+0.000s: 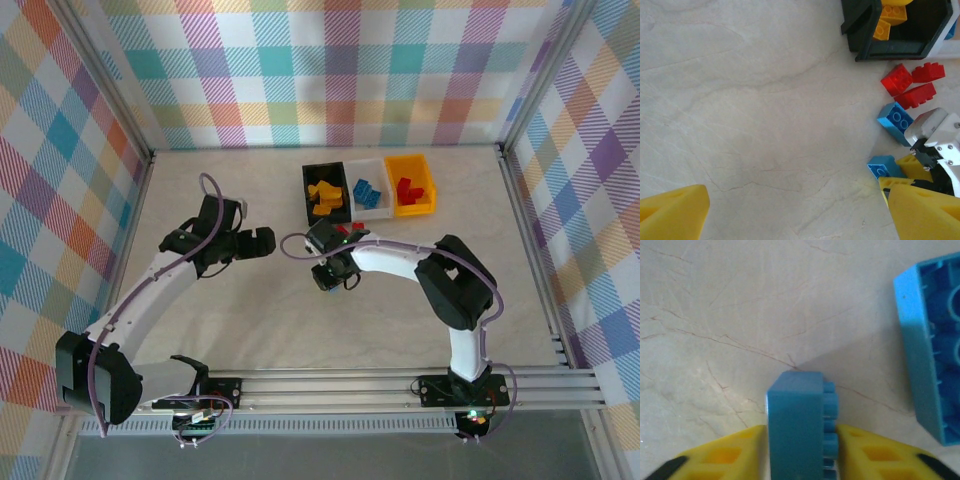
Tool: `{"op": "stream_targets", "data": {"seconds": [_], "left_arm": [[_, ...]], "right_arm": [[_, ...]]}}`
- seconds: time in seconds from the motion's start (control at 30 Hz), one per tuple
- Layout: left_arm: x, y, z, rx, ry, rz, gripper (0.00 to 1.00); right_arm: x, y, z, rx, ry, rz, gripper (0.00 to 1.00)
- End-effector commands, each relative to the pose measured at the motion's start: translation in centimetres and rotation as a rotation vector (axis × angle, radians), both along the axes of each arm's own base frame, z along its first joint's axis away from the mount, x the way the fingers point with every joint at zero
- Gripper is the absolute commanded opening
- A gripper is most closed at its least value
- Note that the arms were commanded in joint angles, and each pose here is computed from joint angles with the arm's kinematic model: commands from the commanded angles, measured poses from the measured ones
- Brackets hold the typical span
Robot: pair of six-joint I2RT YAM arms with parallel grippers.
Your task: Sort the legos into containers by color
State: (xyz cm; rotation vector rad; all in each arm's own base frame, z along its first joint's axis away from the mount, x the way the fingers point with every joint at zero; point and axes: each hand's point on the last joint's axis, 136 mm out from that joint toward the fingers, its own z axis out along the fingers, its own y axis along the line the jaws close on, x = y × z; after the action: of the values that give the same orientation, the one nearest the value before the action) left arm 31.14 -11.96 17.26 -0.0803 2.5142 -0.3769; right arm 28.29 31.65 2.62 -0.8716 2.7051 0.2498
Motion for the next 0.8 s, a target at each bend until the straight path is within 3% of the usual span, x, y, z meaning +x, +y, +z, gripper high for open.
{"op": "stream_targets", "data": {"seconds": [0.0,0.3,0.53,0.77], "left_arm": [[-0.2,0.2,-0.1,-0.026,0.006,0.011,0.93],[-0.5,0.3,-0.6,-0.029,0.011,0.015,0.92],[-1.2,-3.7,-3.5,-0.046,0.059,-0.067,0.92],[-0.2,-10.7,-6.6,-0.049,0.098,-0.172,0.91]], "right_arm": [[0.8,0.2,1.9,0.011,-0.065,-0.007,0.25],[3.4,-1.0,9.8,0.107,-0.203,-0.062,0.24],[12.6,-6.9,16.1,0.175,-0.332,-0.281,0.26],[21.2,-9.3,13.7,0.130,-0.333,-0.391,0.26]]}}
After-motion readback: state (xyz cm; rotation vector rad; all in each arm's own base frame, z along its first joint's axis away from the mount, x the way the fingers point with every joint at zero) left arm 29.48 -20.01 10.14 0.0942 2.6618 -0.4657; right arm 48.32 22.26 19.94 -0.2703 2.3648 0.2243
